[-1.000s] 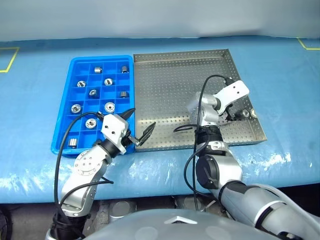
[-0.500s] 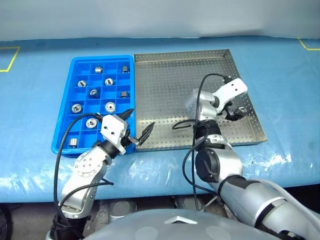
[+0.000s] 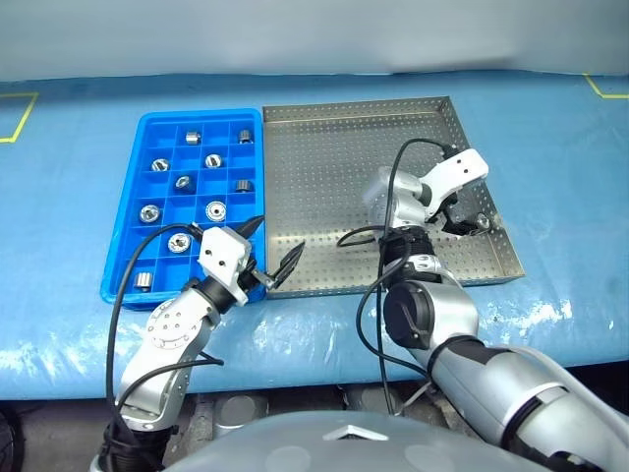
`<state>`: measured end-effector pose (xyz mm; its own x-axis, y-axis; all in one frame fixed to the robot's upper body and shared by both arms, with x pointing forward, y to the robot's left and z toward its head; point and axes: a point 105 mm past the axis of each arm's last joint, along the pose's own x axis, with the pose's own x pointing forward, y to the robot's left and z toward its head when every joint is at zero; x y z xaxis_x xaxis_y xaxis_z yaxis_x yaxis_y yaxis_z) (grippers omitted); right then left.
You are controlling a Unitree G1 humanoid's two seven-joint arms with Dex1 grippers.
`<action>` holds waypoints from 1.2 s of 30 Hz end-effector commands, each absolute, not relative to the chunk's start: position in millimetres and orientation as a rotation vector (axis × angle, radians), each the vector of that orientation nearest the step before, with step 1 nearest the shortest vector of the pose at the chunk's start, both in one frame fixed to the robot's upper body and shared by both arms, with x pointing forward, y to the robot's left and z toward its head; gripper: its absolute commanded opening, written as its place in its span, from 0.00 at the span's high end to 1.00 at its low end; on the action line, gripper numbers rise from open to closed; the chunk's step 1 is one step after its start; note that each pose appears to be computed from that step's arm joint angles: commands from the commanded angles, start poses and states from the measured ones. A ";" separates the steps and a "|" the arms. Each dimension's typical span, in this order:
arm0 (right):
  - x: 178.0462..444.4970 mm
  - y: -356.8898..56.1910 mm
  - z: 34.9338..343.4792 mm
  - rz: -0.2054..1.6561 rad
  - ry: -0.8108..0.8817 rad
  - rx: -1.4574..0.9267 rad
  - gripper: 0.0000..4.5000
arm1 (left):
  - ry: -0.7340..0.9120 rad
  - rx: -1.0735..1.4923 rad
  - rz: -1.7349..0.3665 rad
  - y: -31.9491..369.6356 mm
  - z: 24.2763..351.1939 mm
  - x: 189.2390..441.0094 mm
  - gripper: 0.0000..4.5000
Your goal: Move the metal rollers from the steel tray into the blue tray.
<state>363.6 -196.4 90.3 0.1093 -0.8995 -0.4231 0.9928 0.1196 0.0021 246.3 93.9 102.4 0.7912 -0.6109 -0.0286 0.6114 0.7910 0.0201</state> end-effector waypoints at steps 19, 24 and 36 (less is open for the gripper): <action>377.8 -160.6 157.6 -0.954 0.070 0.278 0.14 | -0.056 0.000 -0.692 87.1 119.7 245.3 0.00; 374.3 -113.6 193.9 -0.357 -0.069 0.298 0.14 | -0.067 0.011 -0.695 88.4 123.2 247.7 0.00; 336.8 -138.8 209.8 -0.025 -0.106 0.243 0.14 | -0.098 0.035 -0.741 87.4 133.5 259.5 0.00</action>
